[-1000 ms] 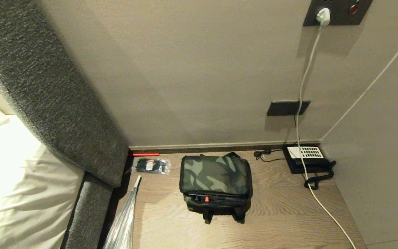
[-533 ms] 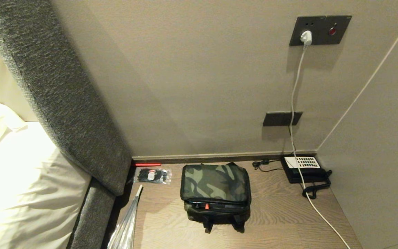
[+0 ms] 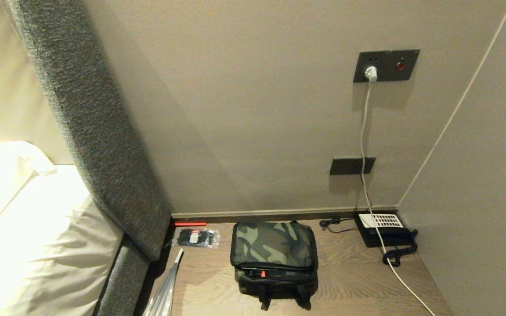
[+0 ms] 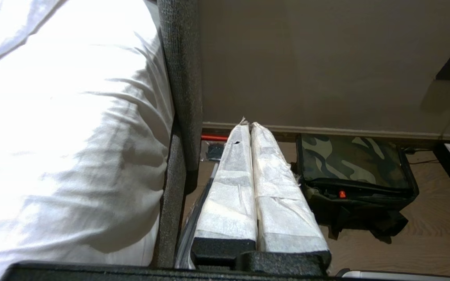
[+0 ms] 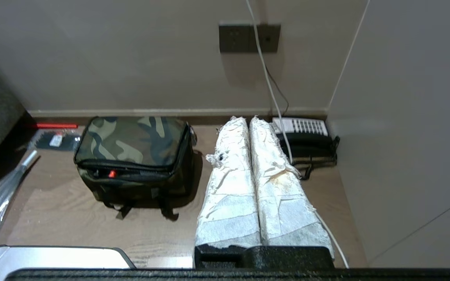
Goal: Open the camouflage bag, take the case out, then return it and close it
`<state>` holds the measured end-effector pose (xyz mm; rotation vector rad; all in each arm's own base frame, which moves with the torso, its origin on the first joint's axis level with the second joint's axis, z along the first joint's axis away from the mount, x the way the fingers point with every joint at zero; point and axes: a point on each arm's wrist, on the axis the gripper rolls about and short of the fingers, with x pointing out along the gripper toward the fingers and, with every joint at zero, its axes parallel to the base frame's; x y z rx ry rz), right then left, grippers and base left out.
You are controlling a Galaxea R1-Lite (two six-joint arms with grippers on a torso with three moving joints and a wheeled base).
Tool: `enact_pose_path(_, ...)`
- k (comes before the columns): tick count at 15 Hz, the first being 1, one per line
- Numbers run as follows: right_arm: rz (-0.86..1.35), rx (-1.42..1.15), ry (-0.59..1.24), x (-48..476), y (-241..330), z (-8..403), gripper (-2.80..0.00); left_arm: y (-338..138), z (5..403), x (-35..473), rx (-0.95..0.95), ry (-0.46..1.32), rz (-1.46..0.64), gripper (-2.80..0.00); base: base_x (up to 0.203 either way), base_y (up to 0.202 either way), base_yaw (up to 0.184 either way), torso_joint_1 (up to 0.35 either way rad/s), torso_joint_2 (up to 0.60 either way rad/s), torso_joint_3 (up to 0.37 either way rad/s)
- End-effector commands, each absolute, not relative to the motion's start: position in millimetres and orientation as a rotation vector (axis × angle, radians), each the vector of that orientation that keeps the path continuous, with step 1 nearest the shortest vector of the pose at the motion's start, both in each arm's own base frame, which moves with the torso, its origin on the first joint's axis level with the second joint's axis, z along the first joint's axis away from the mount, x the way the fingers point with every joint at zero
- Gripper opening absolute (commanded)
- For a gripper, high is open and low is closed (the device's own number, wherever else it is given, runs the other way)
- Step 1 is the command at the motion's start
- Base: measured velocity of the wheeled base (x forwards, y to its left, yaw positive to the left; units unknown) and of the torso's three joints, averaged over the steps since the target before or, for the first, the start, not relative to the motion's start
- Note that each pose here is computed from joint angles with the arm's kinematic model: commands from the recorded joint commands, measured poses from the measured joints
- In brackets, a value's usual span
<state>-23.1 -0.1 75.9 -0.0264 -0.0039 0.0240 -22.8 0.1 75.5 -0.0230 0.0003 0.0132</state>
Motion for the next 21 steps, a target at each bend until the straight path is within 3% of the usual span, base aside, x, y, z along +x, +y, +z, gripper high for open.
enact_pose_path(1, 0.024, -0.027, -0.005, -23.2, -0.1, 75.8, -2.8, 0.1, 74.6, -22.7, -0.023, 0.001, 0.014, -2.8, 0.0, 0.0, 0.0, 0.006, 0.01, 0.2)
enact_pose_path(8, 0.022, -0.02, -0.005, -23.1, -0.2, 75.8, -2.8, 0.1, 74.6, -22.7, -0.02, 0.001, 0.012, -2.8, 0.0, 0.0, 0.0, 0.0, 0.0, 0.177)
enact_pose_path(21, 0.023, -0.025, -0.005, -23.1, -0.2, 75.8, -2.8, 0.1, 74.6, -22.7, -0.018, 0.001, 0.012, -2.8, 0.0, 0.0, 0.0, 0.0, 0.0, 0.007)
